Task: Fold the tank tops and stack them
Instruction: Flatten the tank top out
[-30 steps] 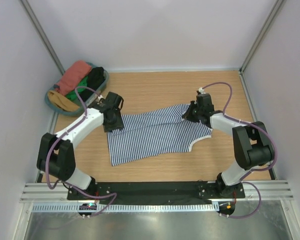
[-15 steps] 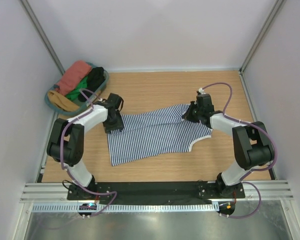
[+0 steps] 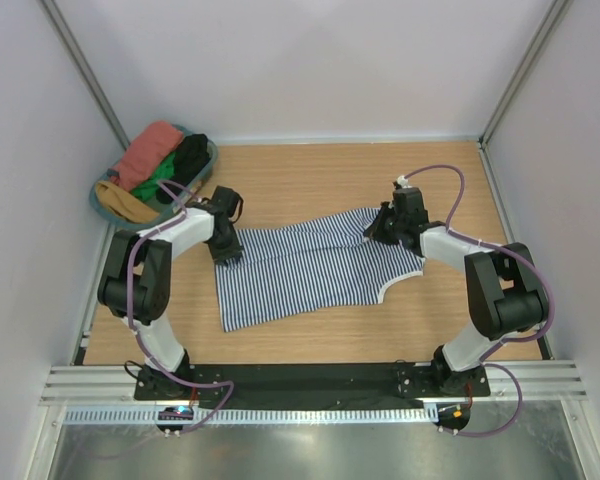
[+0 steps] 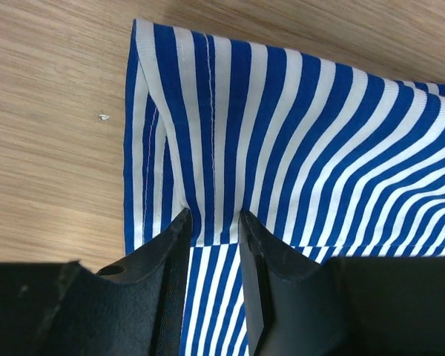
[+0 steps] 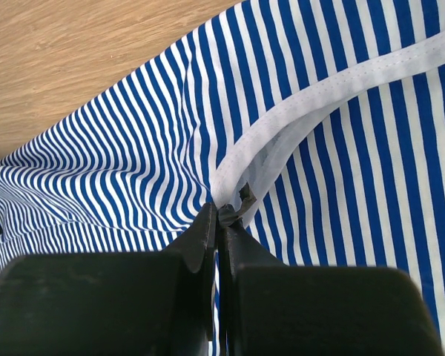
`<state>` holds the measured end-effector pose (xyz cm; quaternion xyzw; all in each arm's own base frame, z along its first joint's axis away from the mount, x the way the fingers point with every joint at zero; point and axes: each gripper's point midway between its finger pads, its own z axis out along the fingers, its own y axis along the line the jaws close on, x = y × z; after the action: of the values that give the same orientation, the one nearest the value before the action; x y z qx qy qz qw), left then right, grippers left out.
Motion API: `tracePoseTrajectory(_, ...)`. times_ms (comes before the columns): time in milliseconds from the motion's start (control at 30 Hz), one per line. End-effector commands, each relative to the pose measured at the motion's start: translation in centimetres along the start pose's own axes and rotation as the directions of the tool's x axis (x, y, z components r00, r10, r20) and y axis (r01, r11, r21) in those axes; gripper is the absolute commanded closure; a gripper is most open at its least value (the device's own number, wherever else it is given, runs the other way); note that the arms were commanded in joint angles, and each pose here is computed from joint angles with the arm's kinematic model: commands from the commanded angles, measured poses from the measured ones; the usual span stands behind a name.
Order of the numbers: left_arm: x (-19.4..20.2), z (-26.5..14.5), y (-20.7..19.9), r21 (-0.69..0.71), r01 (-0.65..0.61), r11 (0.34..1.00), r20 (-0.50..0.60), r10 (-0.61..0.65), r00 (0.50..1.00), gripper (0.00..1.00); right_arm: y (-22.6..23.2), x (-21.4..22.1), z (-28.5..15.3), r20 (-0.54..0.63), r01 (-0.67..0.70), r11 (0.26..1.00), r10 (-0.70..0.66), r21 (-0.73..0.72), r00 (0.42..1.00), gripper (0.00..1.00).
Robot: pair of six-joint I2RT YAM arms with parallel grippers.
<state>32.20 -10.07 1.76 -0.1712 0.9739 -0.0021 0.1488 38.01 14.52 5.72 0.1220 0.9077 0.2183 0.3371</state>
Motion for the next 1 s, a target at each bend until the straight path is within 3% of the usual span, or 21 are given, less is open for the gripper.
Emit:
tracePoseTrajectory(0, -0.6, 0.0, -0.4, 0.029, 0.03, 0.999, 0.029, -0.03, 0.999, 0.67, 1.2, -1.9, -0.6, 0.069, 0.006, 0.999, -0.003, -0.038, 0.998, 0.99)
tracePoseTrajectory(133, -0.5, -0.6, 0.2, 0.023, 0.041, 0.999, 0.041, -0.042, 0.998, 0.56, 1.1, -1.9, -0.6, 0.069, 0.004, 0.999, -0.002, -0.035, 0.998, 0.99)
tracePoseTrajectory(233, -0.2, -1.0, 0.4, 0.029, 0.044, 0.999, 0.042, -0.046, 0.998, 0.62, 1.1, -1.8, -0.5, 0.066, 0.005, 0.999, -0.003, -0.036, 0.998, 0.99)
tracePoseTrajectory(333, -0.1, -0.9, 0.6, 0.024, 0.044, 0.999, 0.044, -0.045, 0.998, 0.74, 1.0, -1.9, -0.5, 0.068, 0.004, 0.999, -0.002, -0.034, 0.998, 0.99)
tracePoseTrajectory(400, -0.1, -0.8, 0.7, 0.02, 0.042, 0.999, 0.042, -0.043, 0.998, 0.9, 1.0, -1.9, -0.5, 0.069, 0.004, 1.0, -0.002, -0.031, 0.998, 0.99)
tracePoseTrajectory(467, -0.1, -0.8, 0.9, 0.019, 0.043, 0.999, 0.039, -0.044, 0.998, 1.0, 1.1, -1.9, -0.6, 0.069, 0.005, 0.999, -0.003, -0.034, 0.998, 0.99)
tracePoseTrajectory(667, -1.1, -2.9, 0.6, 0.049, 0.042, 0.998, 0.077, -0.046, 0.996, 1.0, 1.4, -2.1, -0.9, 0.075, 0.008, 0.999, -0.004, -0.047, 0.997, 0.99)
tracePoseTrajectory(967, -5.1, -9.4, -2.3, 0.201, 0.026, 0.979, 0.147, -0.056, 0.988, 1.0, 4.8, -6.9, -3.2, 0.126, 0.025, 0.995, -0.013, -0.092, 0.992, 0.99)
